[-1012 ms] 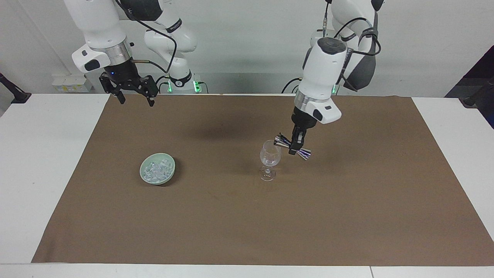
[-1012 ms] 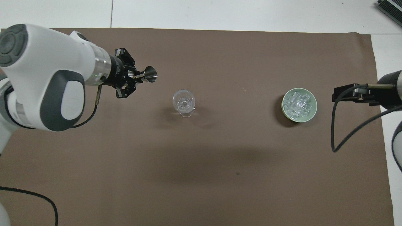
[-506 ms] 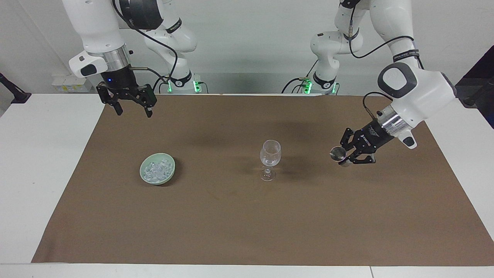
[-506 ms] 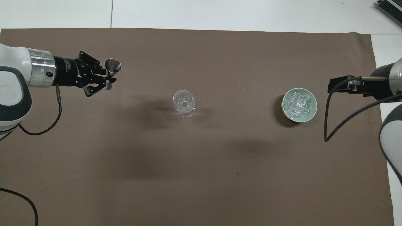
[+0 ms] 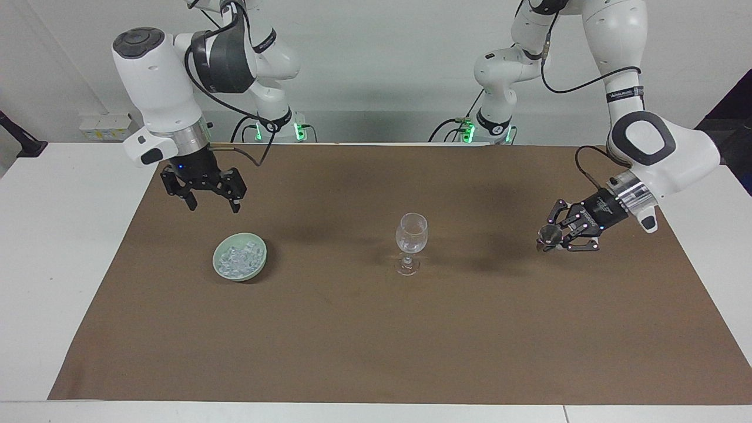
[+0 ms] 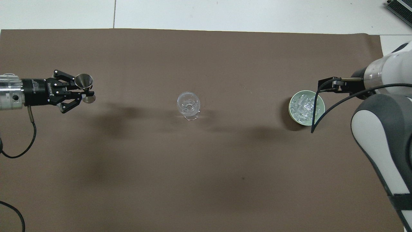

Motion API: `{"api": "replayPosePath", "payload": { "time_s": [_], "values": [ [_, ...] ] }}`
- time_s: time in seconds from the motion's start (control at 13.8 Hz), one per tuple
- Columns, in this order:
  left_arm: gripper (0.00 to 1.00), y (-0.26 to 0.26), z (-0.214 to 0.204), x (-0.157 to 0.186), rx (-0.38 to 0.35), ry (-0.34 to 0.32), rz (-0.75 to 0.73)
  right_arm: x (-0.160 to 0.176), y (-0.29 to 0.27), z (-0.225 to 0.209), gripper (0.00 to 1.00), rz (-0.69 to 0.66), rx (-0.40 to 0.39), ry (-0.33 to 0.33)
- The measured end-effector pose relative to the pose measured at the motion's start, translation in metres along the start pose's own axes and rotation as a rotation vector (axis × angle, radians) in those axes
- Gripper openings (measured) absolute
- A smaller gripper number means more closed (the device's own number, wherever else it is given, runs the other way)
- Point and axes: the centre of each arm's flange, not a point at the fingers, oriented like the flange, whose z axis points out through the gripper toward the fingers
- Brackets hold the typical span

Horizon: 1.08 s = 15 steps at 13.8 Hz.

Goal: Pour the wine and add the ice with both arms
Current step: 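Lower the cylinder with the left gripper while the right gripper reaches the cup, then open the left gripper while the right gripper grasps the ice cup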

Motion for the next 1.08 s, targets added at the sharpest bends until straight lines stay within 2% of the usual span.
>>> {"api": "replayPosePath", "payload": {
  "time_s": [0.14, 0.29, 0.51, 0.58, 0.8, 1.08],
  "values": [
    [0.22, 0.001, -0.009, 0.026, -0.002, -0.029, 0.002, -0.003, 0.001, 0.018, 1.0, -0.001, -0.002, -0.019],
    [0.22, 0.0, -0.01, 0.058, -0.007, -0.088, -0.004, -0.005, 0.002, 0.037, 1.0, -0.016, -0.002, -0.029],
    [0.22, 0.003, -0.007, 0.119, -0.02, -0.193, -0.033, -0.001, 0.006, 0.075, 1.0, -0.05, 0.005, 0.003],
    [0.22, 0.004, -0.002, 0.13, -0.021, -0.213, -0.044, -0.001, 0.009, 0.093, 1.0, -0.057, 0.006, 0.004],
    [0.22, 0.004, 0.006, 0.138, -0.04, -0.264, -0.059, -0.004, 0.023, 0.134, 1.0, -0.08, 0.007, -0.005],
    [0.22, -0.014, 0.023, 0.157, -0.059, -0.315, -0.042, -0.016, 0.025, 0.158, 1.0, -0.083, 0.008, -0.004]
  ]
}}
